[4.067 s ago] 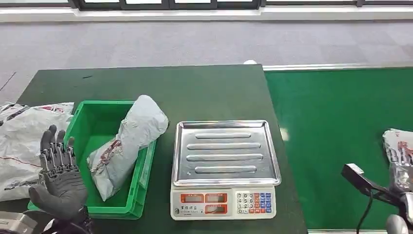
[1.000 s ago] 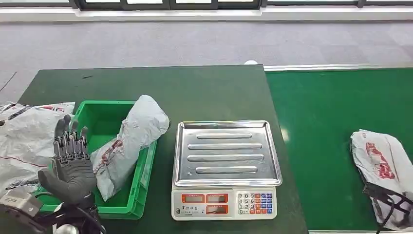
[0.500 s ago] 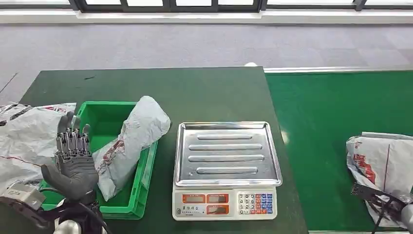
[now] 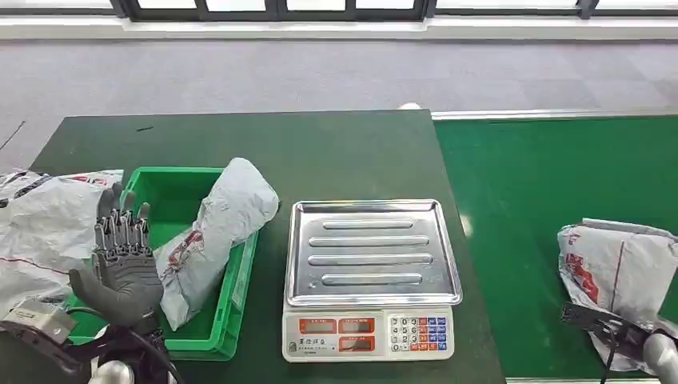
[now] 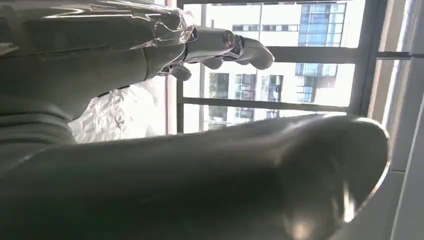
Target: Moved the parcel from conveyor to table for the left to box.
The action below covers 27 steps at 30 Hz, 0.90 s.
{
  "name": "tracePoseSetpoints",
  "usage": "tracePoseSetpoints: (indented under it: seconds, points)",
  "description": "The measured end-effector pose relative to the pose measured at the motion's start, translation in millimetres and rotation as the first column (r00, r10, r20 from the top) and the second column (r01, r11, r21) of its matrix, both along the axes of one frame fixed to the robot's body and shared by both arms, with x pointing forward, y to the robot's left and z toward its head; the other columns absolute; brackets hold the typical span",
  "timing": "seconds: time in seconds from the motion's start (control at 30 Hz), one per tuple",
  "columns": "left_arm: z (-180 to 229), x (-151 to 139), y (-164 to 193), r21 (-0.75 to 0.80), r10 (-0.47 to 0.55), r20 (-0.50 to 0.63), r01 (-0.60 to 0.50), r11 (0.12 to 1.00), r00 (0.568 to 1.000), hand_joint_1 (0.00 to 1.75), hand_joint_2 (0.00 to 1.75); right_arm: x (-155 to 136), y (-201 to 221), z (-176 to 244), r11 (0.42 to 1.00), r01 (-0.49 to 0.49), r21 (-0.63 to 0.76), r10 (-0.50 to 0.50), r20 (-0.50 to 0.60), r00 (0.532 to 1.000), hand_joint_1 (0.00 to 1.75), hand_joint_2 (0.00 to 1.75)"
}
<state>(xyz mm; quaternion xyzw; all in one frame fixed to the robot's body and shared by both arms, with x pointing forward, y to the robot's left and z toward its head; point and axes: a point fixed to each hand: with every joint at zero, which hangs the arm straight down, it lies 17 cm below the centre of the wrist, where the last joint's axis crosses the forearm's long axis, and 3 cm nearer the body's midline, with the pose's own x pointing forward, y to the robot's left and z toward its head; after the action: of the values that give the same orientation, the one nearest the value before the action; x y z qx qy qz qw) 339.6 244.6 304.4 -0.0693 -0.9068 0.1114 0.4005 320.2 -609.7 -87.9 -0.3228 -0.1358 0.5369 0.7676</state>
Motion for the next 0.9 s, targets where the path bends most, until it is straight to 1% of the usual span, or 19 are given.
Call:
tracePoseSetpoints:
  seconds: [0.07,0.13,0.17,0.23,0.3,0.33,0.37,0.4,0.5,0.53,0.6,0.67,0.7,0.73,0.77,0.83,0.9]
  points:
    - [-0.3,0.4,-0.1,-0.007,-0.007,-0.001,0.007,1.0,1.0,0.0,0.0,4.7,6.8,2.1,1.0,-0.024,-0.001,0.024,0.02,1.0,1.75,1.75]
    - [-0.7,0.4,2.6,-0.009,-0.002,-0.001,0.002,1.0,1.0,0.0,0.0,20.0,8.9,12.0,0.998,-0.048,-0.04,0.051,0.091,0.995,1.75,1.75]
    - [-1.1,-0.3,3.8,-0.011,0.001,-0.002,-0.001,1.0,1.0,0.0,0.0,32.1,10.4,20.3,0.995,-0.064,-0.073,0.074,0.147,0.986,1.75,1.75]
    - [0.8,-6.3,10.0,-0.015,0.019,0.007,-0.019,1.0,1.0,0.0,0.0,69.6,27.6,44.1,0.986,-0.101,-0.134,0.139,0.317,0.938,1.75,1.75]
    - [3.2,-13.8,15.7,-0.018,0.035,0.015,-0.034,0.999,0.999,0.0,0.0,105.4,52.4,71.8,0.981,-0.11,-0.161,0.172,0.449,0.877,1.75,1.75]
    - [4.5,-17.0,17.5,-0.02,0.039,0.02,-0.038,0.999,0.999,0.0,0.0,118.8,62.4,85.4,0.979,-0.114,-0.169,0.184,0.496,0.849,1.75,1.75]
    - [5.6,-19.9,19.9,-0.022,0.046,0.023,-0.045,0.999,0.999,0.0,0.0,132.2,73.8,98.4,0.979,-0.118,-0.166,0.189,0.534,0.824,1.75,1.75]
    - [5.6,-21.6,21.4,-0.024,0.051,0.023,-0.05,0.998,0.998,0.0,0.0,140.3,81.2,106.0,0.979,-0.12,-0.162,0.191,0.555,0.81,1.75,1.75]
    - [5.6,-25.0,25.5,-0.025,0.063,0.021,-0.063,0.998,0.998,0.0,0.0,153.1,100.4,120.6,0.978,-0.144,-0.153,0.208,0.603,0.77,1.75,1.75]
    - [5.3,-26.0,26.5,-0.024,0.066,0.021,-0.066,0.998,0.998,0.0,0.0,157.5,110.2,127.5,0.975,-0.163,-0.151,0.222,0.632,0.742,1.75,1.75]
    - [5.4,-27.3,27.6,-0.023,0.069,0.023,-0.069,0.997,0.997,0.0,0.0,168.0,138.9,158.8,0.965,-0.213,-0.156,0.257,0.734,0.629,1.75,1.75]
    - [6.9,-27.5,27.8,-0.022,0.07,0.03,-0.069,0.997,0.997,0.0,0.0,174.0,161.9,188.0,0.959,-0.244,-0.145,0.258,0.805,0.534,1.75,1.75]
    - [7.3,-27.0,27.6,-0.022,0.069,0.033,-0.068,0.997,0.997,0.0,0.0,176.2,173.3,207.8,0.955,-0.261,-0.142,0.255,0.842,0.475,1.75,1.75]
    - [7.8,-25.8,27.5,-0.023,0.069,0.036,-0.068,0.997,0.997,0.0,0.0,176.4,179.8,220.6,0.953,-0.27,-0.139,0.249,0.865,0.436,1.75,1.75]
    - [7.7,-23.6,27.3,-0.023,0.067,0.037,-0.066,0.998,0.997,0.0,0.0,177.3,188.6,238.7,0.949,-0.282,-0.138,0.243,0.891,0.382,1.75,1.75]
    - [8.0,-19.9,27.1,-0.026,0.063,0.039,-0.062,0.998,0.997,0.0,0.0,175.3,200.9,261.6,0.943,-0.3,-0.142,0.237,0.921,0.31,1.75,1.75]
    - [7.7,-17.0,27.0,-0.027,0.061,0.04,-0.06,0.998,0.997,0.0,0.0,169.6,208.8,273.7,0.939,-0.31,-0.146,0.232,0.937,0.262,1.75,1.75]
